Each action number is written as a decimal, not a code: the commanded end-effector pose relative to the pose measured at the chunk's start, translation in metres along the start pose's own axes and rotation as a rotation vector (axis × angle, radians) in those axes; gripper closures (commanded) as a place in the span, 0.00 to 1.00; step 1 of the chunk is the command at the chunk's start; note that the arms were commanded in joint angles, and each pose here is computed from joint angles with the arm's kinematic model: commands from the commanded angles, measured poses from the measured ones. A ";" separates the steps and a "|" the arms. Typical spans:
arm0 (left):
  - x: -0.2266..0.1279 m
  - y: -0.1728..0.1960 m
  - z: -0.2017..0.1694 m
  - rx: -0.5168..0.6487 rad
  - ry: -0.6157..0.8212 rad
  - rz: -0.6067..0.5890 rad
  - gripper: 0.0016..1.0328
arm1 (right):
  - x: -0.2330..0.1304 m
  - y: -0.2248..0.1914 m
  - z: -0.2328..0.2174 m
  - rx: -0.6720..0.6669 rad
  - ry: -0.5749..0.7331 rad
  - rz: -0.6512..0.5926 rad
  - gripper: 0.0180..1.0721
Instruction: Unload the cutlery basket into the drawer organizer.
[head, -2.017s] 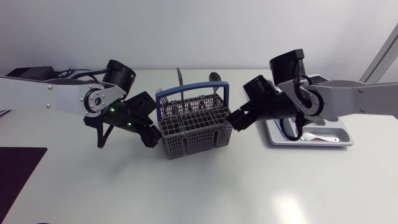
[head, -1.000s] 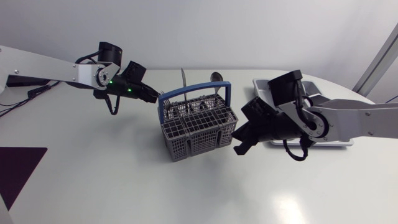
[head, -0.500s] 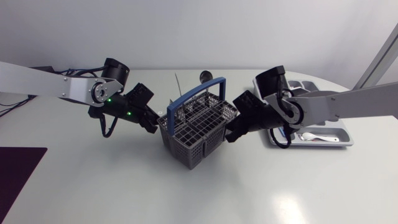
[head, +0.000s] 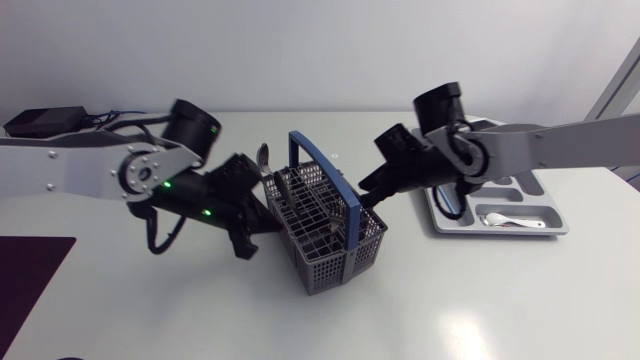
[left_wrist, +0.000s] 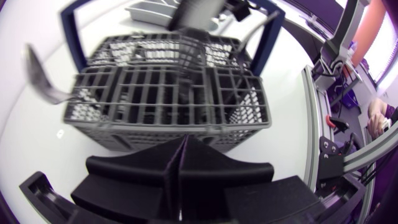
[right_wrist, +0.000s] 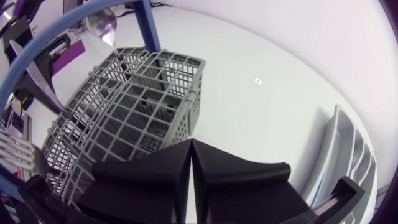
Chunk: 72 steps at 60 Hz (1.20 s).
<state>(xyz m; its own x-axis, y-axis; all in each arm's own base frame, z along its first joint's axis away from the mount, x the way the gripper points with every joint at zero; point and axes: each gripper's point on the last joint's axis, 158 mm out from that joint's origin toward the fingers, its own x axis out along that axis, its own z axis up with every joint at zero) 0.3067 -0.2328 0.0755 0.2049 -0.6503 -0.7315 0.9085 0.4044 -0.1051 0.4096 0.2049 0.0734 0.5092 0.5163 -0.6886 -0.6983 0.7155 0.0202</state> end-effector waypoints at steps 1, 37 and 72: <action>-0.040 0.048 0.009 -0.021 -0.080 0.111 0.87 | -0.034 -0.020 -0.008 0.016 -0.013 -0.038 0.94; 0.019 0.188 0.019 -0.243 -0.153 0.083 0.87 | -0.090 0.083 -0.087 -0.035 0.080 0.123 0.94; 0.032 0.111 -0.003 -0.172 -0.073 -0.054 0.87 | -0.036 0.048 -0.051 -0.012 0.069 0.071 0.94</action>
<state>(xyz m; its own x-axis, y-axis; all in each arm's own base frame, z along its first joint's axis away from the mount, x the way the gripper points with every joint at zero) 0.4338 -0.2041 0.0265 0.2113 -0.7025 -0.6796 0.8197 0.5061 -0.2683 0.3076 0.1937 0.0480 0.3757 0.5244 -0.7641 -0.7501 0.6563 0.0816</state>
